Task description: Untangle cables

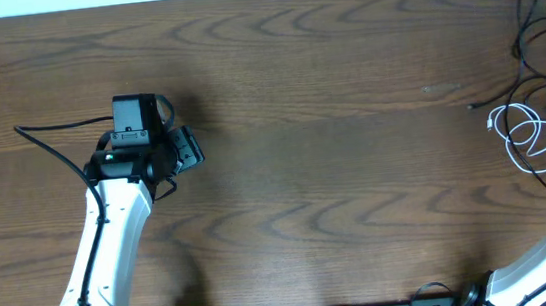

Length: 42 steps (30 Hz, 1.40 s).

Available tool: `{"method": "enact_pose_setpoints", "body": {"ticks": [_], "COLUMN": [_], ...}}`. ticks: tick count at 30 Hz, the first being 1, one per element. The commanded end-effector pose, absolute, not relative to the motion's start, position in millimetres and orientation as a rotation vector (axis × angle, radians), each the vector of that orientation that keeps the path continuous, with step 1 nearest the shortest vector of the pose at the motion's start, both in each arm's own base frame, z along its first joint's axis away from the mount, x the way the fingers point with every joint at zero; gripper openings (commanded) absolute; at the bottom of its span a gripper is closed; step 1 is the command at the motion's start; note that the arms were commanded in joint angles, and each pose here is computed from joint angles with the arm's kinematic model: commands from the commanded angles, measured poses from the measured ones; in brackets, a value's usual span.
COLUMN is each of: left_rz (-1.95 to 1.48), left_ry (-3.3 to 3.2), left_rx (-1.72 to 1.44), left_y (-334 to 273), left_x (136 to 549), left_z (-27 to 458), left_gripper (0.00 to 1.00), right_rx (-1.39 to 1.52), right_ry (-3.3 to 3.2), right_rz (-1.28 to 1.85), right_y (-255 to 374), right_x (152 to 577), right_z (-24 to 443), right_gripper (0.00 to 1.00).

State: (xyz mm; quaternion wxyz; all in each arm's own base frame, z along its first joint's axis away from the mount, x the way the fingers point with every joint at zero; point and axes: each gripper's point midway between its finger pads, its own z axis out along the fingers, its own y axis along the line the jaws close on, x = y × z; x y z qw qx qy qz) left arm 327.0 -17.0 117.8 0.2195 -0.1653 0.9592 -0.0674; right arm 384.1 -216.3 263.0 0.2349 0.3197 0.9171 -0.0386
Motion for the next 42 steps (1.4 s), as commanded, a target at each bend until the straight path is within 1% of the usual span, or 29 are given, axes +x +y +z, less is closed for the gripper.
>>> {"method": "enact_pose_setpoints", "body": {"ticks": [1,2,4,7,8,11,18,24,26,29,35,39,40,42], "left_rz": [-0.181,-0.181,-0.181,-0.181,-0.181,-0.181,-0.181,-0.181,-0.181,-0.181,-0.181,-0.181,-0.18,-0.18], "left_ry": [2.635,2.635,2.635,2.635,2.635,2.635,2.635,2.635,2.635,2.636,2.631,2.634,2.635,2.638], "left_rx": [-0.452,-0.452,-0.452,-0.452,-0.452,-0.452,-0.453,-0.452,-0.452,-0.452,-0.451,-0.452,-0.453,-0.453], "left_y": [-15.0,-15.0,-15.0,-15.0,-15.0,-15.0,-15.0,-15.0,-15.0,-15.0,-15.0,-15.0,-14.9,-14.9], "left_x": [332.2,332.2,332.2,332.2,332.2,332.2,332.2,332.2,332.2,332.1,333.0,332.4,332.2,331.5], "left_z": [124.4,124.4,124.4,124.4,124.4,124.4,124.4,124.4,124.4,124.4,124.8,124.5,124.4,124.1], "left_gripper": [0.7,0.7,0.7,0.7,0.7,0.7,0.7,0.7,0.7,0.7,0.7,0.7,0.7,0.7], "right_rx": [0.88,0.875,0.821,0.666,0.575,0.392,-0.022,-0.22,-0.293,-0.379,-0.428,-0.339,-0.318,-0.25], "right_ry": [2.543,2.547,2.571,2.607,2.617,2.665,2.785,2.863,2.887,2.892,2.915,2.941,2.946,2.959], "right_rz": [-0.065,-0.04,0.043,0.333,0.468,0.664,0.683,0.549,0.481,0.473,0.495,0.51,0.511,0.516], "right_y": [-210.4,-207.1,-195.2,-153.3,-131.2,-87.6,-13.7,22.9,33.5,53.4,82.8,91.1,91.2,90.8], "right_x": [383.9,384.5,386.2,390.5,390.5,381.3,373.4,370.6,368.7,365.6,357.4,355.7,355.7,355.7], "right_z": [255.9,255.5,254.5,256.7,260.0,263.6,257.5,248.0,244.4,243.6,243.2,243.3,243.2,243.2], "right_gripper": [0.65,0.69,0.7,0.72,0.72,0.74,0.74,0.74,0.75,0.79,0.8,0.78,0.77,0.7]}}
